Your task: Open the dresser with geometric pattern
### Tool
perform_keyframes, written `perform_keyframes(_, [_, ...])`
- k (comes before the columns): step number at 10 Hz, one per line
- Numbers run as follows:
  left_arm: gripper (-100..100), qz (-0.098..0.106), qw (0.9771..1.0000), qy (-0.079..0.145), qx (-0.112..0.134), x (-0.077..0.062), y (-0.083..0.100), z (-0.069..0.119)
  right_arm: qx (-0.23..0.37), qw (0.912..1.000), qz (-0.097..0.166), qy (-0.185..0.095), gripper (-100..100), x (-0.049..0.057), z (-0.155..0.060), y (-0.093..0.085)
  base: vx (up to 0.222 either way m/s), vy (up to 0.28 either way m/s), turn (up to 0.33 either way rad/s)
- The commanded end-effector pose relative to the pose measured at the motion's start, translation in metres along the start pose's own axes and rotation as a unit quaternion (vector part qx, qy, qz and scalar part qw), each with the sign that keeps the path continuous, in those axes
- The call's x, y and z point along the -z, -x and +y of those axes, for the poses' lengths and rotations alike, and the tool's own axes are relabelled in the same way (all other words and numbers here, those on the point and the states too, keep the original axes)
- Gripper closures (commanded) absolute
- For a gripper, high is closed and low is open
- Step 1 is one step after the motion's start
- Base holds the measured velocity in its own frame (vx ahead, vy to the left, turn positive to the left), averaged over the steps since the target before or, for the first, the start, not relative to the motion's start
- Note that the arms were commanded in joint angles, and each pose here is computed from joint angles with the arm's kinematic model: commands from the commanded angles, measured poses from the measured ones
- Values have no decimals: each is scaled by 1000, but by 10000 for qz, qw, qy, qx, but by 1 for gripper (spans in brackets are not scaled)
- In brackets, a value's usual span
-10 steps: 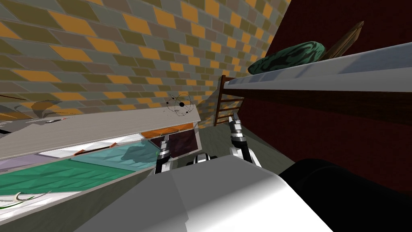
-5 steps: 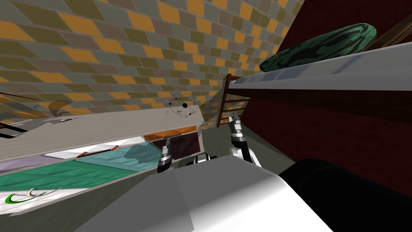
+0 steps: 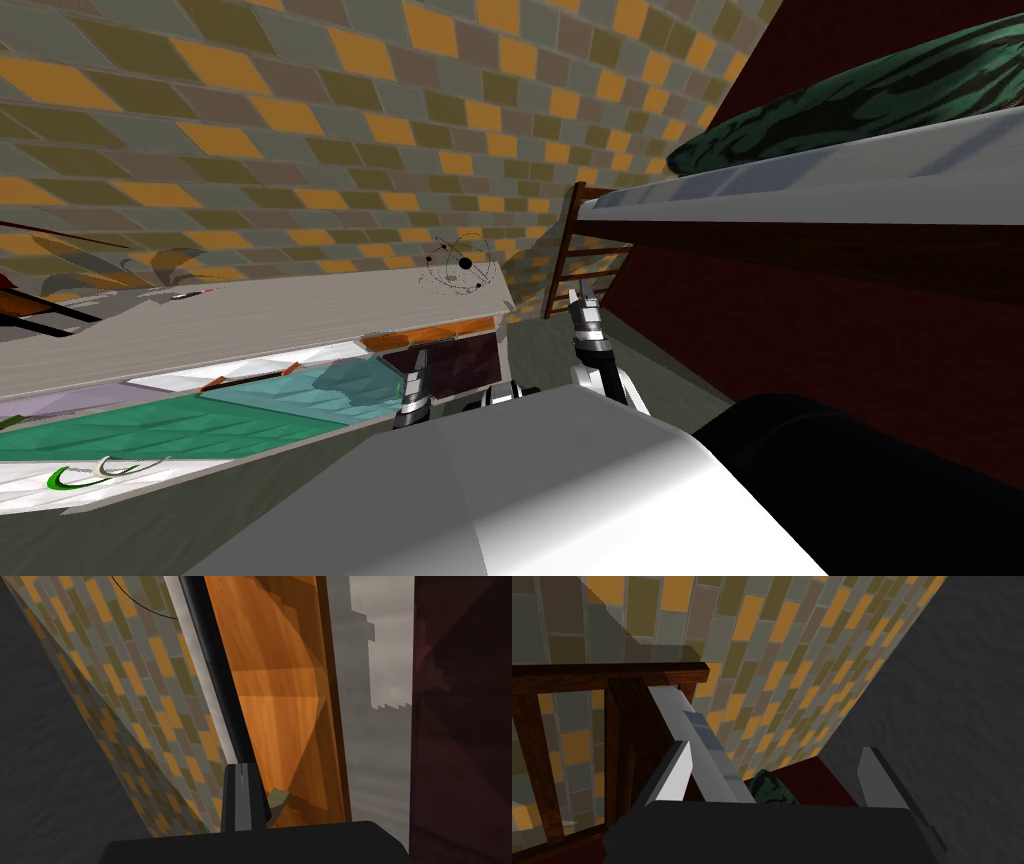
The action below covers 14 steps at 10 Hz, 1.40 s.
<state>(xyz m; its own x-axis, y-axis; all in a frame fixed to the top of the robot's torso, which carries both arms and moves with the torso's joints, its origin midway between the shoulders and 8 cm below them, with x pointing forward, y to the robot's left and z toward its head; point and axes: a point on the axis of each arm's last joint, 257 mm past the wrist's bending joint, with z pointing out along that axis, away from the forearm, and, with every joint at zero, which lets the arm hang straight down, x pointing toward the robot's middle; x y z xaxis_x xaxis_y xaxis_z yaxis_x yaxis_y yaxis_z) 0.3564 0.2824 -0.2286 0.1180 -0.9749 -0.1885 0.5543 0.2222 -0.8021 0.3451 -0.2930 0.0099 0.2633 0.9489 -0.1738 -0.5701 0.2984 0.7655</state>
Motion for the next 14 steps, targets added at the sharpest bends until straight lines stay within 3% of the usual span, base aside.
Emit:
perform_keyframes(1, [100,61,10000,-20,23,16,-10,-13,0,10000,0,0,0,0,0,0,100,28,58])
perform_keyframes(3, [100,98,9999,-31,26,25,-16,-22,0,10000,0,0,0,0,0,0,73,28,68])
perform_keyframes(4, [100,94,9999,-40,28,22,-16,-21,0,10000,0,1,0,0,0,0,23,9,2])
perform_keyframes(5, [-100,226,9997,-57,-67,23,-10,-21,-1,10000,0,1,0,0,0,0,7,4,0])
perform_keyframes(7, [-100,379,9991,-89,-178,23,-2,-22,-1,10000,0,1,0,0,0,0,-1,9,2])
perform_keyframes(8, [-100,166,9998,-107,-5,27,-8,-24,-1,10000,0,1,0,0,0,0,0,88,21])
perform_keyframes(10, [-100,17,9999,-94,103,26,-14,-25,0,10000,1,1,0,0,0,0,-1,88,-1])
perform_keyframes(11, [-100,72,9999,-100,62,26,-12,-25,0,10000,0,1,0,0,0,0,0,23,-2])
perform_keyframes(12, [-100,54,10000,-24,10,32,12,-14,-1,10000,0,1,0,0,0,0,-4,-70,-174])
perform_keyframes(13, [-100,54,10000,-16,10,32,12,-14,-3,10000,0,2,0,0,0,0,-12,-89,-66])
perform_keyframes(14, [-100,42,10000,10,-34,35,36,-8,-2,10000,-1,2,0,0,0,0,-13,-120,-117])
